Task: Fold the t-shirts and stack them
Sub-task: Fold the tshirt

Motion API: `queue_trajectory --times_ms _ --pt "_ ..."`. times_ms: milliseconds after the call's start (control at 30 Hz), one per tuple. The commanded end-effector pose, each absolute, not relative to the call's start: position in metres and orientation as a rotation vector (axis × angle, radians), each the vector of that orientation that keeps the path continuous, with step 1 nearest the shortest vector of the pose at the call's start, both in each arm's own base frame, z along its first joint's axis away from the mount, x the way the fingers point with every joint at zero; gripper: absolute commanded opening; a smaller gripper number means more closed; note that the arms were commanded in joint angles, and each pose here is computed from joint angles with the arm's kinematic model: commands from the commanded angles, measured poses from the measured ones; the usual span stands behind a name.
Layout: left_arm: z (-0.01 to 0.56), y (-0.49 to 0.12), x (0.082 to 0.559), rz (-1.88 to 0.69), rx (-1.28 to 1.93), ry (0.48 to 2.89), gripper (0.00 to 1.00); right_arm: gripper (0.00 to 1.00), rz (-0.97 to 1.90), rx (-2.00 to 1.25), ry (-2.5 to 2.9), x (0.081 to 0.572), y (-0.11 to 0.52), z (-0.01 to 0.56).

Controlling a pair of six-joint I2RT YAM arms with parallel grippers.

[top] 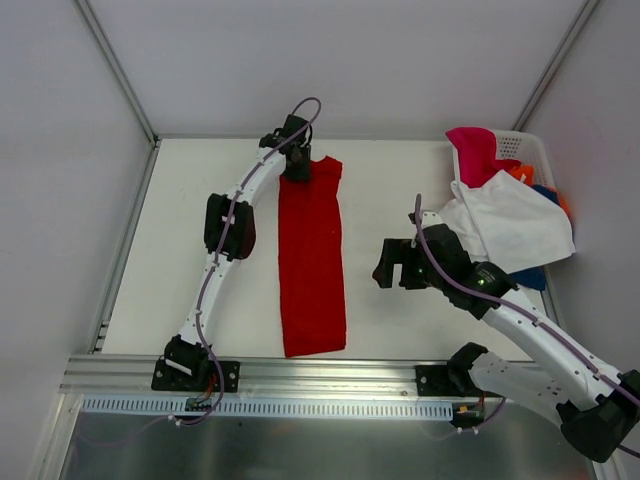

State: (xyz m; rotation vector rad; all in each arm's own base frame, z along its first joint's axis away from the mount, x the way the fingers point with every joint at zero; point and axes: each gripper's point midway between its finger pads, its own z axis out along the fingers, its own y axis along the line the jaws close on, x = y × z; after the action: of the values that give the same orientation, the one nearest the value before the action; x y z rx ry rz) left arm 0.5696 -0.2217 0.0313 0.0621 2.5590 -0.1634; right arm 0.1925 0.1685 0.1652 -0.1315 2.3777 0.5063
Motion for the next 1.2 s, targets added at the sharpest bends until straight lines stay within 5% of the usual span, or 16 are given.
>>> queue_trajectory --times_ms 0,267,333,367,533,667,833,900,1167 --pt "0.053 -0.263 0.573 -0.435 0.229 2.489 0.31 0.98 0.504 -0.161 2.365 0.200 0.171 0.176" --pt "0.100 -0.302 0.599 -0.552 0.415 2.230 0.38 0.98 0.472 -0.186 2.407 0.204 0.172 0.159" --pt "0.118 -0.300 0.610 -0.516 0.449 2.151 0.66 0.98 0.493 -0.189 2.405 0.204 0.175 0.158" --pt "0.139 -0.295 0.620 -0.466 0.424 2.093 0.97 0.98 0.501 -0.190 2.414 0.202 0.176 0.154" --pt "0.244 -0.275 0.621 -0.378 0.339 1.913 0.99 0.98 0.537 -0.173 2.426 0.199 0.179 0.142" --pt "0.378 -0.248 0.546 -0.398 0.156 1.786 0.99 0.98 0.511 -0.167 2.427 0.200 0.176 0.139" --pt "0.326 -0.250 0.397 -0.420 0.113 1.994 0.98 0.98 0.520 -0.125 2.362 0.206 0.177 0.166" --pt "0.252 -0.240 0.348 -0.347 0.079 2.150 0.97 0.97 0.533 -0.084 2.357 0.204 0.177 0.165" --pt "0.121 -0.201 0.166 -0.188 0.000 2.473 0.89 0.94 0.239 0.179 2.416 0.151 0.145 0.103"
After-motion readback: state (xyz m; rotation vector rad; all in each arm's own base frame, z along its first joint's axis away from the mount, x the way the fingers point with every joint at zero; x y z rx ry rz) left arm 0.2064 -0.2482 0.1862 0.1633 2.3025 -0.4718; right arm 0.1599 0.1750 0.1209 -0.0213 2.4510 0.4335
